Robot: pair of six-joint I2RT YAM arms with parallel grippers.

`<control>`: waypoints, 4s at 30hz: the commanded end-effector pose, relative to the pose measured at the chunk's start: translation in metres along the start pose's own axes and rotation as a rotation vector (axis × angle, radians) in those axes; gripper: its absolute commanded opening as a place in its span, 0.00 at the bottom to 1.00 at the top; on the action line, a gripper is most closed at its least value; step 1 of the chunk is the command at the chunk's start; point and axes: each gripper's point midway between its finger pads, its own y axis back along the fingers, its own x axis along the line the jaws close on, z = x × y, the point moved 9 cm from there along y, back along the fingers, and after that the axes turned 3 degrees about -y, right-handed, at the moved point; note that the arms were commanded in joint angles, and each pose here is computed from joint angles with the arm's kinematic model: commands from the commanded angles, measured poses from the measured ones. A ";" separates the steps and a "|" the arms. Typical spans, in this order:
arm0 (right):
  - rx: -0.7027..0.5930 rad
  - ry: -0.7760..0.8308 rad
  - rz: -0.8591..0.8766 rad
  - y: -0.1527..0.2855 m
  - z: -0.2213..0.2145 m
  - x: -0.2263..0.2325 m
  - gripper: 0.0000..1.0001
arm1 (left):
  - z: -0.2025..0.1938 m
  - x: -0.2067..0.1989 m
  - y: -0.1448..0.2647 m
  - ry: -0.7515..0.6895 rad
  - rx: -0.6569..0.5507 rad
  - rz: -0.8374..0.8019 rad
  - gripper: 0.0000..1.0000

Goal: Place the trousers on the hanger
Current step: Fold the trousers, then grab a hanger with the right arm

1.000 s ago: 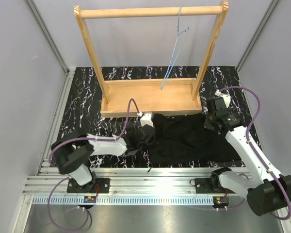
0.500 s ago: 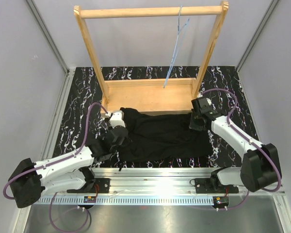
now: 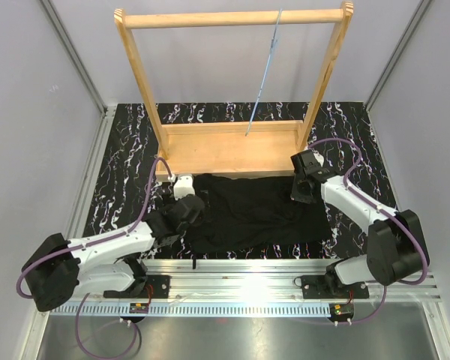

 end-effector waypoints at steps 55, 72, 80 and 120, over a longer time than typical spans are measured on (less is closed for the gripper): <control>-0.099 -0.166 -0.157 -0.002 0.012 -0.028 0.03 | -0.018 -0.025 -0.029 0.093 0.053 -0.065 0.99; -0.220 -0.152 -0.121 0.047 0.046 -0.041 0.30 | 0.004 -0.024 -0.013 0.069 -0.004 -0.089 0.99; -0.439 -0.164 -0.053 0.151 0.058 -0.058 0.63 | 0.005 -0.011 0.007 0.147 -0.066 -0.164 0.99; -0.711 0.109 0.755 0.260 0.178 0.053 0.72 | -0.057 -0.023 -0.020 0.300 0.078 -0.338 0.00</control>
